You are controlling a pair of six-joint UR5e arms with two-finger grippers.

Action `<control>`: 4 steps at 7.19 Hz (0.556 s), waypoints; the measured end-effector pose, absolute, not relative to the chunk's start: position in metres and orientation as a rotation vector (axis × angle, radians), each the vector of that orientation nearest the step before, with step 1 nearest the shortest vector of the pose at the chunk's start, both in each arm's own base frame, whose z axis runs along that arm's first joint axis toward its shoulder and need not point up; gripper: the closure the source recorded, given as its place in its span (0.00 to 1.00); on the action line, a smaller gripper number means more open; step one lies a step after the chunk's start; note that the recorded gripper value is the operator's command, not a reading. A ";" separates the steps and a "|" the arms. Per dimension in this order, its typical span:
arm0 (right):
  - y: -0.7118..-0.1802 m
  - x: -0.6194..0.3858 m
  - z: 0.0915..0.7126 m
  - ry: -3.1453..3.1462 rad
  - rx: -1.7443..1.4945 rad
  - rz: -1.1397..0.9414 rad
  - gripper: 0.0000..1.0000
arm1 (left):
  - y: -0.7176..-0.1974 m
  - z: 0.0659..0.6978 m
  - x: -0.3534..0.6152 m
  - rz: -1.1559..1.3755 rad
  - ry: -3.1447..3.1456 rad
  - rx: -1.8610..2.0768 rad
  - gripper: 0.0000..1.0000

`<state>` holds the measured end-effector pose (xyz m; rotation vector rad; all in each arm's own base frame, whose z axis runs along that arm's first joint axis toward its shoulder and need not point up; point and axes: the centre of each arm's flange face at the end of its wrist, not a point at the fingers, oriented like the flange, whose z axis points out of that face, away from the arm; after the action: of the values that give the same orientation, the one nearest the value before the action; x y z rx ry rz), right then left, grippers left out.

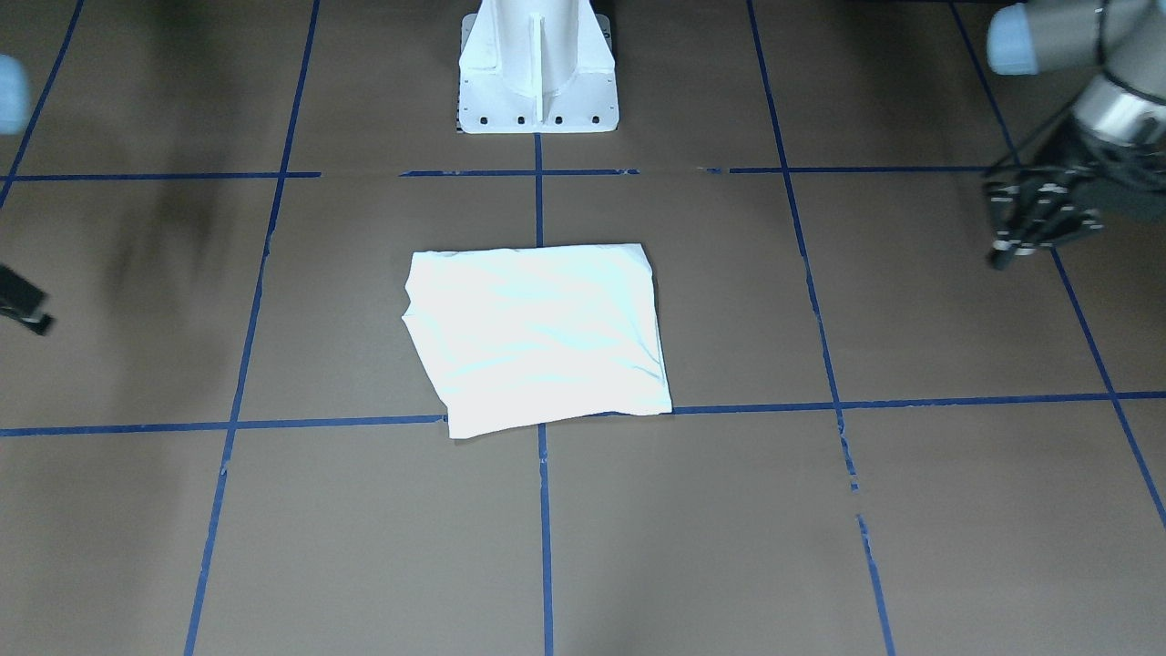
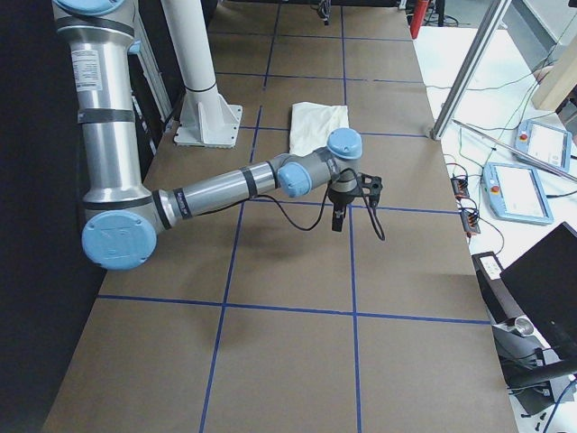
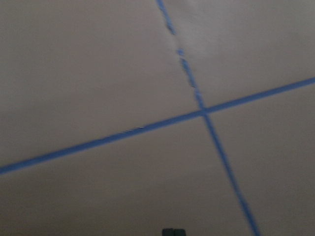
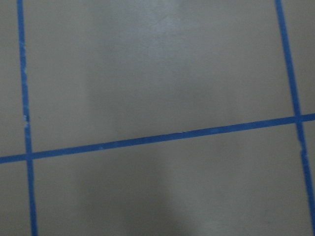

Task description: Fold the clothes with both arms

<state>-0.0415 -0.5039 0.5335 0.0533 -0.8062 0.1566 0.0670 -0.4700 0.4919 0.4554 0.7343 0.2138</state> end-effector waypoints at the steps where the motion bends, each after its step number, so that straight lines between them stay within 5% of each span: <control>1: -0.493 -0.002 0.552 -0.812 0.061 0.130 0.00 | -0.482 0.494 0.031 0.210 0.692 0.419 0.66; 4: -0.481 0.031 0.568 -0.800 0.062 0.093 0.00 | -0.483 0.488 0.001 0.163 0.805 0.269 0.39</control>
<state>0.0314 -0.4811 0.5684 0.0616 -0.7995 0.0930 0.0006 -0.4827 0.4882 0.2692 0.8053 0.1629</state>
